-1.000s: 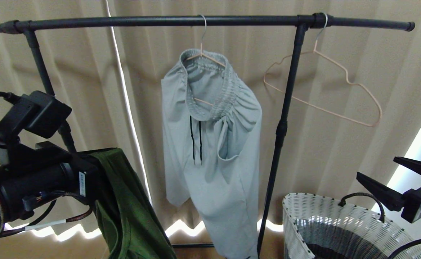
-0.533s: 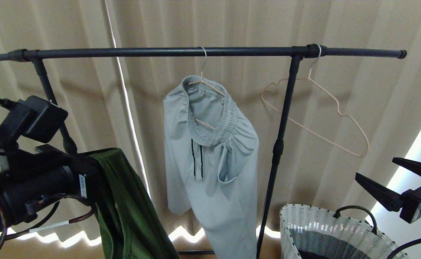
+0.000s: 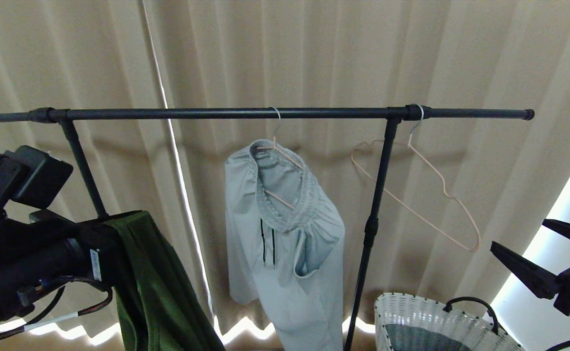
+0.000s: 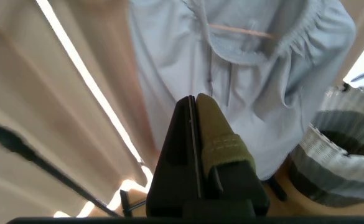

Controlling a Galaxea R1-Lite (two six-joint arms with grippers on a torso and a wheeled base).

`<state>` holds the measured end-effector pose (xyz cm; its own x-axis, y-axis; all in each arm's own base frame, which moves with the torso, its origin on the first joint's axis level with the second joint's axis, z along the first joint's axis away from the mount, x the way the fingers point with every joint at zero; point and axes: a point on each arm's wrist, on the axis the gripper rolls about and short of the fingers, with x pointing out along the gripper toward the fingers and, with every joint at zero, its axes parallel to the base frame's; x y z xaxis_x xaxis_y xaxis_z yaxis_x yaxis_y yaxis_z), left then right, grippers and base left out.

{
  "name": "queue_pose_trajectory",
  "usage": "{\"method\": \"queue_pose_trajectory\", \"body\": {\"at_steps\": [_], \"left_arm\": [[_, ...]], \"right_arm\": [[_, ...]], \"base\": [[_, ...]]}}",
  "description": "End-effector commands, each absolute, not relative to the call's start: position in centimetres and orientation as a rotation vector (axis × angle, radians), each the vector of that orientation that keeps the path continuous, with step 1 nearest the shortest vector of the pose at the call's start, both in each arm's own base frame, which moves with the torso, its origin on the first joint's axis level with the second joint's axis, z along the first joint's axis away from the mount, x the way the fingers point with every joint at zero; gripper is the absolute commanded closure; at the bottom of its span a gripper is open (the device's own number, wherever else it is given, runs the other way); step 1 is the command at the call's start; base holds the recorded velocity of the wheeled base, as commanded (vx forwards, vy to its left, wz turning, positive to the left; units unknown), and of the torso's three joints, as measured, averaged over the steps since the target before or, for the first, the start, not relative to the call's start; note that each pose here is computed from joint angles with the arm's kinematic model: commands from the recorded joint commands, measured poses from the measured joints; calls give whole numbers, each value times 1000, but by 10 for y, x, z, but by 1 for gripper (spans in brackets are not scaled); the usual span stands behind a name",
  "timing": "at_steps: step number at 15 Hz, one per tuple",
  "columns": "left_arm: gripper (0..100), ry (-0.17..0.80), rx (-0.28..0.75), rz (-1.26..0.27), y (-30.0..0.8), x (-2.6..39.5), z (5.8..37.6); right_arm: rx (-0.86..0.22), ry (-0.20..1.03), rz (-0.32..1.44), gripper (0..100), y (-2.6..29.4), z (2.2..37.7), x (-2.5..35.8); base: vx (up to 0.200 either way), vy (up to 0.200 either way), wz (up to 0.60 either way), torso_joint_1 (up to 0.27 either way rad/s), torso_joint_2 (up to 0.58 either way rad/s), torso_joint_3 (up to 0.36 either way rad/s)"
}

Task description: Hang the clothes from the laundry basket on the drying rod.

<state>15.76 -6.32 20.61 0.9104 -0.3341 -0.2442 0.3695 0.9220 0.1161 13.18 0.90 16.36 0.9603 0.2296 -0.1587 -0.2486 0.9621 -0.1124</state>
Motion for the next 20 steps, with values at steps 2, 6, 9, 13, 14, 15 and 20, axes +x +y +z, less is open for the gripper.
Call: {"method": "queue_pose_trajectory", "body": {"at_steps": [2,6,9,13,14,15,20], "left_arm": [[100,224,163,-363,-62,156,205],[100,227,167,-367,-62,155,204],[100,242,167,-367,-62,154,199],[100,242,167,-367,-61,153,199],[100,245,169,-375,-63,153,198],[100,242,170,-387,-65,152,199],[100,230,173,-426,-70,149,201]], "right_arm": [[-138,115,230,0,7,166,124],[-147,198,212,0,4,189,158],[-124,393,221,0,3,210,189],[-111,515,225,0,3,215,234],[-111,566,224,0,4,210,252],[-113,591,233,0,7,208,260],[-116,651,253,0,17,193,301]], "base": [[0,0,0,178,-378,-210],[0,0,0,43,-69,-38],[0,0,0,0,0,0],[0,0,0,0,0,0],[0,0,0,0,0,0],[0,0,0,0,0,0],[0,0,0,0,0,0]]}}
